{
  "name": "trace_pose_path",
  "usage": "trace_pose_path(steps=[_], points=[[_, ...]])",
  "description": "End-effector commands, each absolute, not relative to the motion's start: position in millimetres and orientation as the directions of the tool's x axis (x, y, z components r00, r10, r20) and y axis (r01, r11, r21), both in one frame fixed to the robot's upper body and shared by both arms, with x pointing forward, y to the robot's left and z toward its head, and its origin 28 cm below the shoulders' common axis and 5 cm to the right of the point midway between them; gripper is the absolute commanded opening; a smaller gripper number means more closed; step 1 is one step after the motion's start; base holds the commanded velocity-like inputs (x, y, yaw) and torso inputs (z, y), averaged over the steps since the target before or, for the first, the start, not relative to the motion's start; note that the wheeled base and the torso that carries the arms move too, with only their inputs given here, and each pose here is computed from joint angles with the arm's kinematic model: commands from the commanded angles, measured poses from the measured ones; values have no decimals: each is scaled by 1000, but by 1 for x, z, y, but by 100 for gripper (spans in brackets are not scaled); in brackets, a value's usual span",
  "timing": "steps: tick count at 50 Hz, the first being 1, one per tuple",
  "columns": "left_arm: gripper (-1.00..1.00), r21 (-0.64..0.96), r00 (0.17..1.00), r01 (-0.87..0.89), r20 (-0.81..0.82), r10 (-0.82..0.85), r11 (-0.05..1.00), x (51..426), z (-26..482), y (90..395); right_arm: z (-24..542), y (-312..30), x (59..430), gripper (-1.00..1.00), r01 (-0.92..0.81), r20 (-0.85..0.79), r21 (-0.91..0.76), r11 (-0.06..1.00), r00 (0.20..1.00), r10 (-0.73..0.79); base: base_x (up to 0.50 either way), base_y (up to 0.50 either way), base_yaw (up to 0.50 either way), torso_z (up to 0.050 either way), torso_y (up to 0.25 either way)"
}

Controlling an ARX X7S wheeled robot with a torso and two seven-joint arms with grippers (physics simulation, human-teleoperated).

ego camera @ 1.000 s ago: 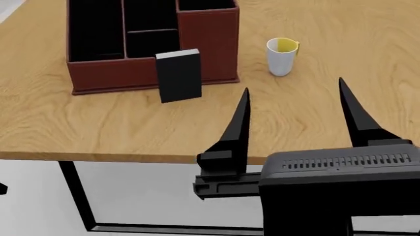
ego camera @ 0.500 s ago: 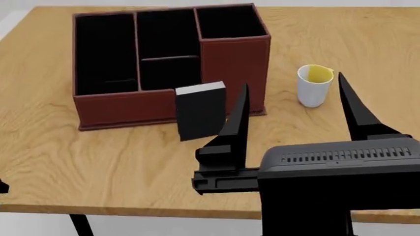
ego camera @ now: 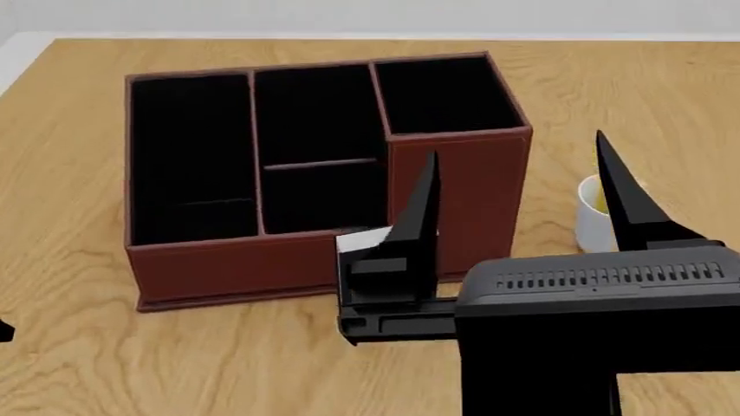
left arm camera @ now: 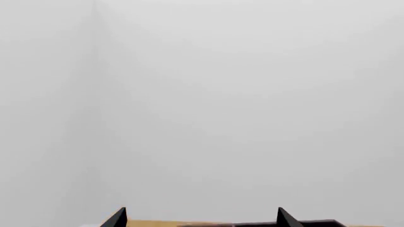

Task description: Pick up the book and place it in the front compartment of the caddy.

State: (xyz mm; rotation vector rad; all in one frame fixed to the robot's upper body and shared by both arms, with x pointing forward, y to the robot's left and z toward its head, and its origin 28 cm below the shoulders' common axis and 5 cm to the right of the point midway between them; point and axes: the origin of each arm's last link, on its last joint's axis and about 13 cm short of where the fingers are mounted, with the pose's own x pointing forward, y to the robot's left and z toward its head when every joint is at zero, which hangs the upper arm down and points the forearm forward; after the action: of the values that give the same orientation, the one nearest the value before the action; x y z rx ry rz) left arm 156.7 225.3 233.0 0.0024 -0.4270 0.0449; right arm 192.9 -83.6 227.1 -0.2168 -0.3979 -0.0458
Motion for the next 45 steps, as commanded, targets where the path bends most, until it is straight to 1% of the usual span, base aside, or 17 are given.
trace_pose_path(steps=[1, 37, 45], points=[[100, -9, 908, -44, 417, 44, 999, 153, 234, 226, 227, -83, 193, 100, 83, 386, -203, 976, 922, 1, 461, 113, 0, 0, 0], [100, -15, 905, -48, 422, 50, 999, 151, 236, 228, 230, -81, 194, 100, 81, 396, -199, 977, 918, 4, 462, 115, 0, 0, 1], [100, -19, 903, -50, 427, 54, 999, 151, 237, 228, 233, -80, 195, 100, 76, 406, -201, 977, 914, 12, -8, 0, 0, 0, 2]])
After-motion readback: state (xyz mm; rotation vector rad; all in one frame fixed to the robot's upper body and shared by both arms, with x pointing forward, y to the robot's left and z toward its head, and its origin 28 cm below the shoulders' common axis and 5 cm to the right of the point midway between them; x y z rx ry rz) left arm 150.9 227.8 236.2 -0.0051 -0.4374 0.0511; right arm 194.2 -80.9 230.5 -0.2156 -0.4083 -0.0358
